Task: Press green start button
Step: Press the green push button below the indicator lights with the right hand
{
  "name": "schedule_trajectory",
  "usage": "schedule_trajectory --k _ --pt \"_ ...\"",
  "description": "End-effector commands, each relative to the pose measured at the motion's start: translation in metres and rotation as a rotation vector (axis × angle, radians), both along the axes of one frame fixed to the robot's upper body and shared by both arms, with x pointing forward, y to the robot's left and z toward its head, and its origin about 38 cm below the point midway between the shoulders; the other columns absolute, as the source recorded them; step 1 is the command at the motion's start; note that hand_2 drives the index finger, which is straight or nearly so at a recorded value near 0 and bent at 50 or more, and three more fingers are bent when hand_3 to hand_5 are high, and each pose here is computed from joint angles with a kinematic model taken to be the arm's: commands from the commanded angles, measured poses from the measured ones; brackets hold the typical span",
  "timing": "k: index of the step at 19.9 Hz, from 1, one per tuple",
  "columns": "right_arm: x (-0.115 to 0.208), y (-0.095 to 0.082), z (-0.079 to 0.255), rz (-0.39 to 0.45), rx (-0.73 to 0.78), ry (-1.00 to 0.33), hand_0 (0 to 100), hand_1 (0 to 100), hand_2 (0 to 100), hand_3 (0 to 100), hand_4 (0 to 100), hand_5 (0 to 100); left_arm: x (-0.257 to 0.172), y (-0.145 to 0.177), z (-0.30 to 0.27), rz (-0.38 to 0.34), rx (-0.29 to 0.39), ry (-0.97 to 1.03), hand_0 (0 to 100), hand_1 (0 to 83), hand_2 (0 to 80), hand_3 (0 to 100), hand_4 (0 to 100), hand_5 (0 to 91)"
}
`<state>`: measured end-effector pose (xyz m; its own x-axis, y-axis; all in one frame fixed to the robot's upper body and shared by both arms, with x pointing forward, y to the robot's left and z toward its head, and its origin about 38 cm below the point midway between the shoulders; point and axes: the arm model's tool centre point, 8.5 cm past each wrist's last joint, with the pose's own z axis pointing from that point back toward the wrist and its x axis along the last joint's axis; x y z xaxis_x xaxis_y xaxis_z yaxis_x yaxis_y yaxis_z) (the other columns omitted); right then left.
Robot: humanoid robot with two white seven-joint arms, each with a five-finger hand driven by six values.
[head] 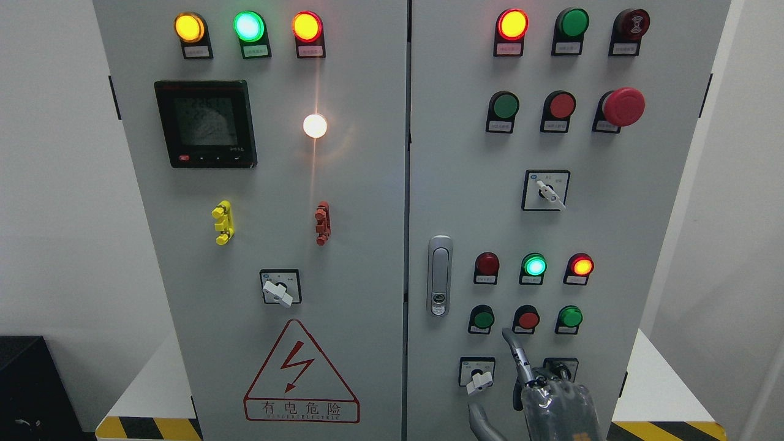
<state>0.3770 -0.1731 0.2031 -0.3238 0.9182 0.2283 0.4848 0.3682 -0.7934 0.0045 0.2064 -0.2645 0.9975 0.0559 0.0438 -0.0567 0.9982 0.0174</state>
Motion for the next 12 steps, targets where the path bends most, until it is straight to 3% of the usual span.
schedule_trajectory --k 1,12 --pt "0.017 0.013 -0.016 0.030 -0.011 0.058 34 32 0 87 86 100 0.024 -0.001 0.000 -0.002 -0.002 -0.050 12 55.6 0.0 0 0 0.0" --pt "0.032 0.016 -0.016 0.034 -0.016 0.075 35 32 0 87 86 100 0.024 -0.001 0.000 -0.002 -0.002 -0.050 12 55.6 0.0 0 0 0.0"
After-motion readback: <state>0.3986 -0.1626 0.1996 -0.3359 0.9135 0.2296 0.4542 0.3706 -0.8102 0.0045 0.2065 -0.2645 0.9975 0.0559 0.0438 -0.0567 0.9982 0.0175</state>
